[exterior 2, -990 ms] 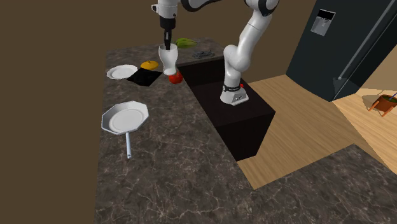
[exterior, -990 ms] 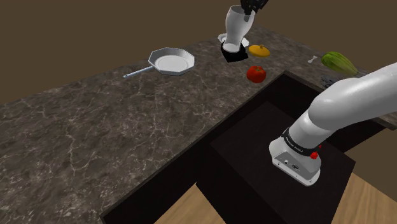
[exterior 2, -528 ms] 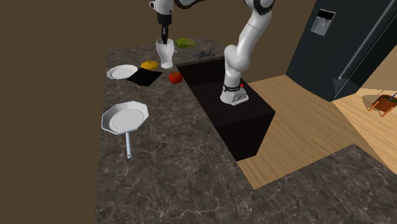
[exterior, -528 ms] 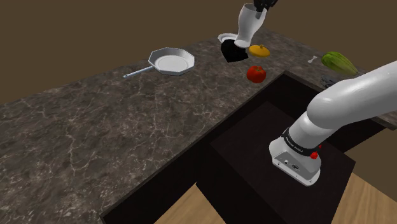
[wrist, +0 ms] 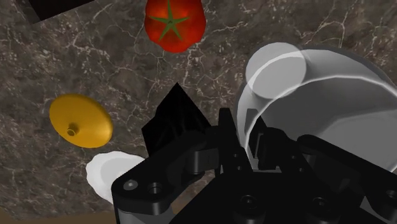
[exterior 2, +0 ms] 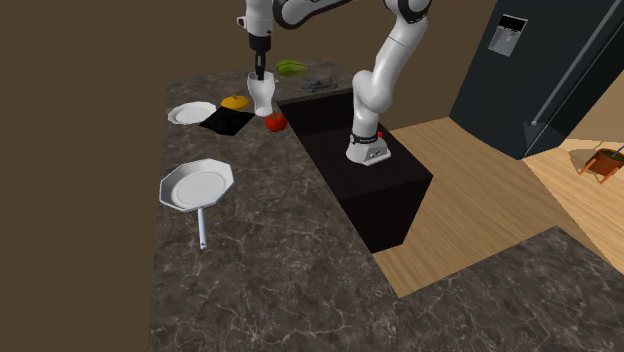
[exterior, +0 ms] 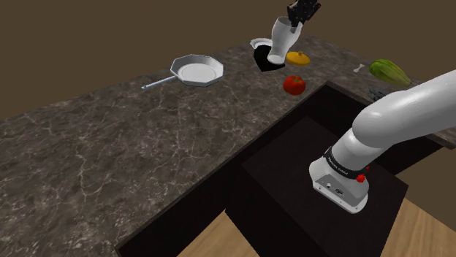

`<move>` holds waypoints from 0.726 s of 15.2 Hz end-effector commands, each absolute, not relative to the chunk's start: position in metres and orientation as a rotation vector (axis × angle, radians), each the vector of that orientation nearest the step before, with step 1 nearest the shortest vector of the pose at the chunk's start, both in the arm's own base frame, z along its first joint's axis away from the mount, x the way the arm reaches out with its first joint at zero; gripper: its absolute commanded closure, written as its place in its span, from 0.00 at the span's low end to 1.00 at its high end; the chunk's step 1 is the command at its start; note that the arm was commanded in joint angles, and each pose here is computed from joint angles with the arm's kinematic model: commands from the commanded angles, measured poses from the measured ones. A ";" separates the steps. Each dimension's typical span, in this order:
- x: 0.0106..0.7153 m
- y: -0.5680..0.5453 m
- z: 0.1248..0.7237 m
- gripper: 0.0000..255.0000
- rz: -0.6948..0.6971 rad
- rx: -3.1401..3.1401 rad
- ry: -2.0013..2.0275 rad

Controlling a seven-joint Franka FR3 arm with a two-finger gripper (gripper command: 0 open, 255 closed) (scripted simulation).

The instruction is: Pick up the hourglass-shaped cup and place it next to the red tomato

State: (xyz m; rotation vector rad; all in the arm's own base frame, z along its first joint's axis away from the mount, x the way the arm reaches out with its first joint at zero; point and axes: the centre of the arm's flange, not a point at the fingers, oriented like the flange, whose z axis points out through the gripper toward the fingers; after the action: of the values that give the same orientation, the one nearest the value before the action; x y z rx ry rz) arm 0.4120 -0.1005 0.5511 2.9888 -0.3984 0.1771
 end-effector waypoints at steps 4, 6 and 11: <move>0.412 -0.100 0.526 1.00 0.179 2.989 -0.398; 0.412 -0.100 0.515 1.00 0.179 2.989 -0.398; 0.412 -0.100 0.489 1.00 0.179 2.989 -0.398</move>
State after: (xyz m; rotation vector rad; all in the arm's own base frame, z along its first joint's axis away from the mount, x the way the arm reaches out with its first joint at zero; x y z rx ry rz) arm 0.4113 -0.0994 0.4944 2.9889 -0.3982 0.1772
